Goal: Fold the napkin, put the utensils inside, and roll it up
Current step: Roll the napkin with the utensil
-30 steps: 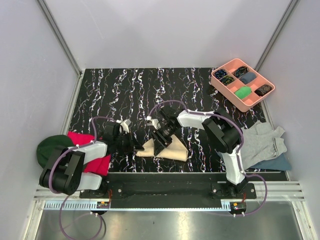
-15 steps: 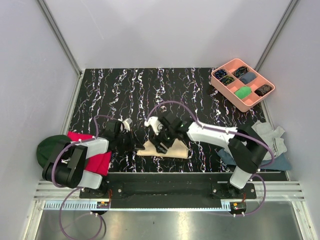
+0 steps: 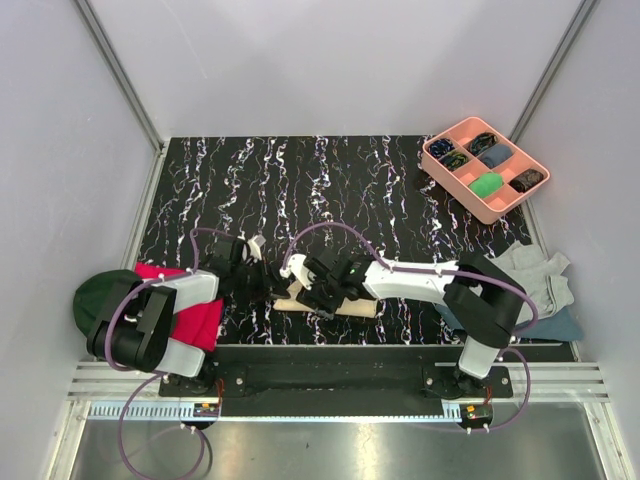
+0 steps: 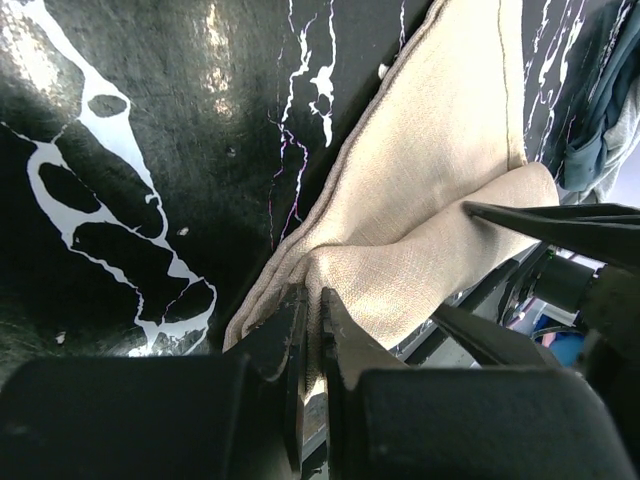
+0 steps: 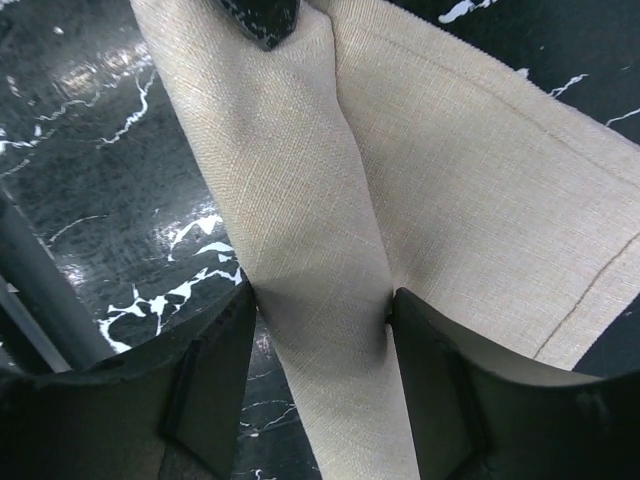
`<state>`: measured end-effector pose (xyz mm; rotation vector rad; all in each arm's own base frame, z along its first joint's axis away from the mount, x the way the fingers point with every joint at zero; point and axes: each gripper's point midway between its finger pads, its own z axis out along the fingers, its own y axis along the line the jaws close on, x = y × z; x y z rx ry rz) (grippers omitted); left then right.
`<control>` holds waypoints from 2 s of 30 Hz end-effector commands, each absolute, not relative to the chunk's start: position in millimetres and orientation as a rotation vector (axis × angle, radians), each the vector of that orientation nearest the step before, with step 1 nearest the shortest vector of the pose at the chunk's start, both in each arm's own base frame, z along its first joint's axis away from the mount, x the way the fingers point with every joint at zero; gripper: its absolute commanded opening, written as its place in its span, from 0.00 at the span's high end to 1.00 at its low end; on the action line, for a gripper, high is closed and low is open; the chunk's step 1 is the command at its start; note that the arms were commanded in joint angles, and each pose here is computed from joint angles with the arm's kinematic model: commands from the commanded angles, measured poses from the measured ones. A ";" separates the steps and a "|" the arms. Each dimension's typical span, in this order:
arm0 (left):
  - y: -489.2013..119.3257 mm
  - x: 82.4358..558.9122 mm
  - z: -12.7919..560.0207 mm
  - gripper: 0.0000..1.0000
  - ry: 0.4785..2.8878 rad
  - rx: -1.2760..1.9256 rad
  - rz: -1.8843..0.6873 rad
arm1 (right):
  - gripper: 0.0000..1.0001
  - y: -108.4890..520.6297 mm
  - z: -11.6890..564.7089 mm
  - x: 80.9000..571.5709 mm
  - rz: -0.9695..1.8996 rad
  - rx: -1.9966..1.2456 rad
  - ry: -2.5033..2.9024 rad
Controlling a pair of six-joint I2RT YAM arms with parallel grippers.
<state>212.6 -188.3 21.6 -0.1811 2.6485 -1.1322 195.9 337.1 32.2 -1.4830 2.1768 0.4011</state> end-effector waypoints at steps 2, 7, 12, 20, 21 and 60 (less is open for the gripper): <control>-183.5 218.3 16.6 0.96 2.666 -0.161 -1.062 | 0.38 339.5 16.9 194.1 0.376 -1.531 2.167; -185.4 219.6 20.0 0.91 2.657 -0.142 -1.077 | 0.52 333.7 3.8 196.2 0.326 -1.544 2.199; -186.8 229.7 34.8 0.73 2.600 -0.120 -1.073 | 0.63 333.7 -9.3 181.4 0.389 -1.604 2.273; -164.3 242.4 55.5 0.48 2.492 -0.178 -0.926 | 0.67 342.4 0.4 165.7 0.727 -1.586 2.386; -161.0 240.8 57.3 0.48 2.474 -0.183 -0.914 | 0.67 342.8 1.4 165.4 0.766 -1.581 2.397; -175.3 212.3 35.6 0.90 2.475 -0.141 -1.096 | 0.46 350.4 27.6 197.2 1.504 -1.241 2.659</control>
